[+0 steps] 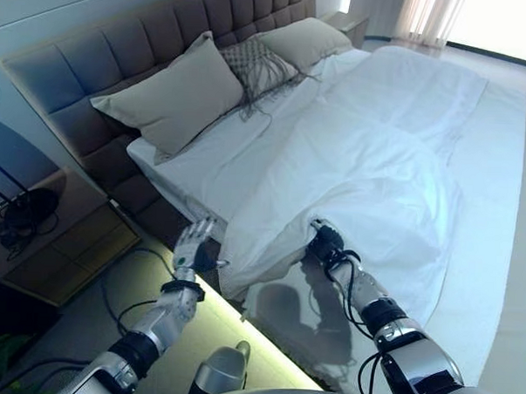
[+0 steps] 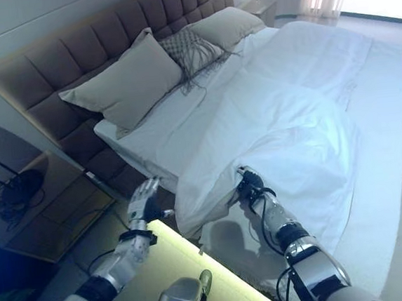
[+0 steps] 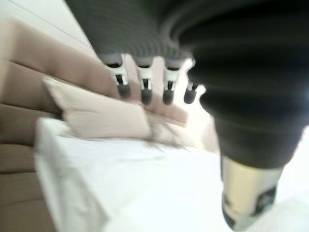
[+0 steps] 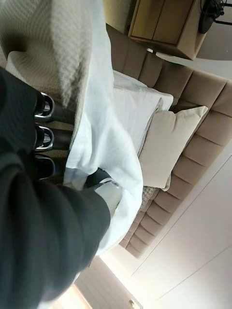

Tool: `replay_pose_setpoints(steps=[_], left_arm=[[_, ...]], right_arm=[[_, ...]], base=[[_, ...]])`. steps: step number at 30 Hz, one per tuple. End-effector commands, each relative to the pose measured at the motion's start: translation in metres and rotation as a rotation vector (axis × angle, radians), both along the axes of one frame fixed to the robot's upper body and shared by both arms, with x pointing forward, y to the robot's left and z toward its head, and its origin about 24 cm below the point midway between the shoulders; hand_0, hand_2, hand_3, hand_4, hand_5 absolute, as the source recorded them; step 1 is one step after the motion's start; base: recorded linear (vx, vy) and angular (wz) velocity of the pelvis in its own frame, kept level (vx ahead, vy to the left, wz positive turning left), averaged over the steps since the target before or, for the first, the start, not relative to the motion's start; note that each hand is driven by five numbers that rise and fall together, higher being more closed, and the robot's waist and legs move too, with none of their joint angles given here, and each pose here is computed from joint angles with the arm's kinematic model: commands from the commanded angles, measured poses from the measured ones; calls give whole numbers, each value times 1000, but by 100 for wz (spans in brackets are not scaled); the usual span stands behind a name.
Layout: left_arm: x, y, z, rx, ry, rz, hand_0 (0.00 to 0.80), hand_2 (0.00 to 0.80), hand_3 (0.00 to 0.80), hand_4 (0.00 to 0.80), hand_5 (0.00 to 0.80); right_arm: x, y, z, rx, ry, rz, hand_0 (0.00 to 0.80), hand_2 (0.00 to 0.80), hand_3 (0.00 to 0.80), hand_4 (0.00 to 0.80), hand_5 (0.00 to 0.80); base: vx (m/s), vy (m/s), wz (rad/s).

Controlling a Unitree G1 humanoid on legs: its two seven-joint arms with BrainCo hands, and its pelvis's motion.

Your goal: Make the bed neatly

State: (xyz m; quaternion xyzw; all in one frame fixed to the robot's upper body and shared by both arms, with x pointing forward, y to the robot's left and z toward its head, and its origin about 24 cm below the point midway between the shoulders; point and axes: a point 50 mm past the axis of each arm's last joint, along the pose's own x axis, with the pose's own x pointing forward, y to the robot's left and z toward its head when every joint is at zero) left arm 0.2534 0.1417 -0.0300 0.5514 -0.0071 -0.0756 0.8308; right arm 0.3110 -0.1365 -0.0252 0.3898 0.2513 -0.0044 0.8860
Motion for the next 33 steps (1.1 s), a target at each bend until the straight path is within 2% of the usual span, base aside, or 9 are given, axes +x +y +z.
replay_pose_setpoints(steps=[1,4,9,13,18,27,33], left_arm=[[27,-21,26,7,-74,-82,0,0,0,0,0],[25,-35,19,-26,15,-81,0,0,0,0,0],[23,-47,4,-175,191,71,0,0,0,0,0],[24,-50,3,-91,147,80,0,0,0,0,0],[31,-39,10,16,54,137,0,0,0,0,0],[40,-9,16,-4,0,315,0,0,0,0,0],[32,-19,8,-137,67,390,0,0,0,0,0]], right_arm=[[34,17,68,104,-273,19,800,800,800,800,800],[38,14,77,107,-296,20,800,800,800,800,800],[47,16,96,85,-345,49,800,800,800,800,800],[52,21,107,72,-376,79,800,800,800,800,800],[49,35,112,36,-384,122,800,800,800,800,800],[35,52,101,41,-340,151,800,800,800,800,800],[24,56,92,79,-318,153,800,800,800,800,800]], base=[[-30,-38,-1],[-60,-36,-2],[-94,-19,-8],[-24,0,-8],[55,3,-2],[79,5,-7],[107,-6,-1]])
